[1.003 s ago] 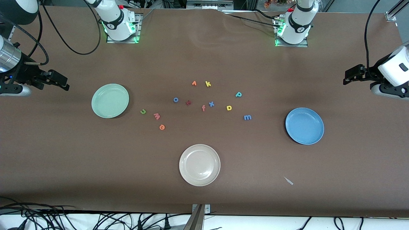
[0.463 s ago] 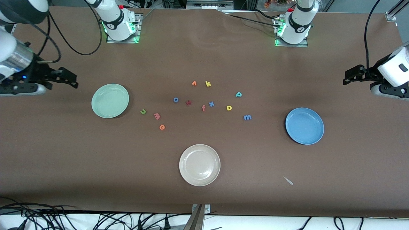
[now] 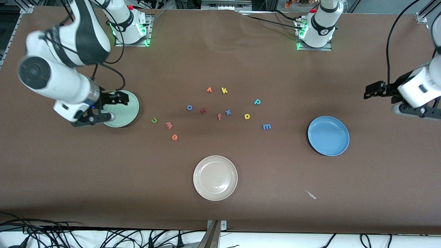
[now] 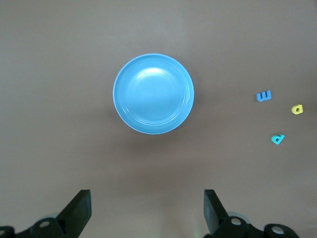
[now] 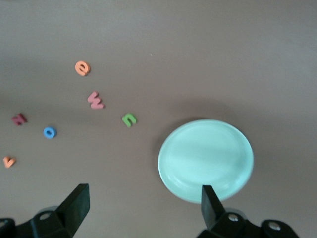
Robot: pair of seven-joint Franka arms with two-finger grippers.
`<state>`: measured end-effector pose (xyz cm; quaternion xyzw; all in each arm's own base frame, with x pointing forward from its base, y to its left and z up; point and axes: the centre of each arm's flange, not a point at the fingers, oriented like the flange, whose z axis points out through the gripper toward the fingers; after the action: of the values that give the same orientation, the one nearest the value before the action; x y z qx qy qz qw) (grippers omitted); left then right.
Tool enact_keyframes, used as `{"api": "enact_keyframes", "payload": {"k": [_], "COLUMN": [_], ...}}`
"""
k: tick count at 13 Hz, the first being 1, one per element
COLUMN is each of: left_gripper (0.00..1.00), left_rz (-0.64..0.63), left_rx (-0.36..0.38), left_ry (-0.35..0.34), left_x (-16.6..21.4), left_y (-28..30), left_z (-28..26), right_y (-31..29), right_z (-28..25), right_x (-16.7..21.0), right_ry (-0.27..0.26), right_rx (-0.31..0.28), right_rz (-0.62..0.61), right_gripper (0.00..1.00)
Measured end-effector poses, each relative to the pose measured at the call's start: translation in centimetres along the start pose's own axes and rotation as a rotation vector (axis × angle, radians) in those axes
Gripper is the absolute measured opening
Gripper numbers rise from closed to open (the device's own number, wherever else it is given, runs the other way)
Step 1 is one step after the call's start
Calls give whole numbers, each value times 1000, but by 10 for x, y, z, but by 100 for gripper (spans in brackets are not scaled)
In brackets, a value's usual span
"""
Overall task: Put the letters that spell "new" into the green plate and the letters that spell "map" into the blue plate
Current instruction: 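Grasp green n with the right gripper while the left gripper grasps yellow a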
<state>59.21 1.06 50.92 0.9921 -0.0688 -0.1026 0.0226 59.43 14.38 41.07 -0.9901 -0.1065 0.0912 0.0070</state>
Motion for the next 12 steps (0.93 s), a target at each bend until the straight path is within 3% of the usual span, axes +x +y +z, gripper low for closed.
{"api": "enact_keyframes", "payload": {"k": [4,7,9,12], "left_gripper": [100,100,100,100], "left_rz": [44,85,67,16], "left_rx": [-8,-1,-24,-36], "left_ry": [-67,-56,-60,-55], "left_x": [28,39,45,55], "left_y": [27,80,125,194], "left_z": [43,51,64,92], "right_y": [-25,-46,-46,-45], "right_z": [62,113,148,186], "right_x": [17,8,-1,-17], "right_ry": [-55,-21,9,39], "right_rx": [-20,-72,-74,-73], "right_rz": [-46,-130,-259,-338], "right_gripper": [100,100,100,100]}}
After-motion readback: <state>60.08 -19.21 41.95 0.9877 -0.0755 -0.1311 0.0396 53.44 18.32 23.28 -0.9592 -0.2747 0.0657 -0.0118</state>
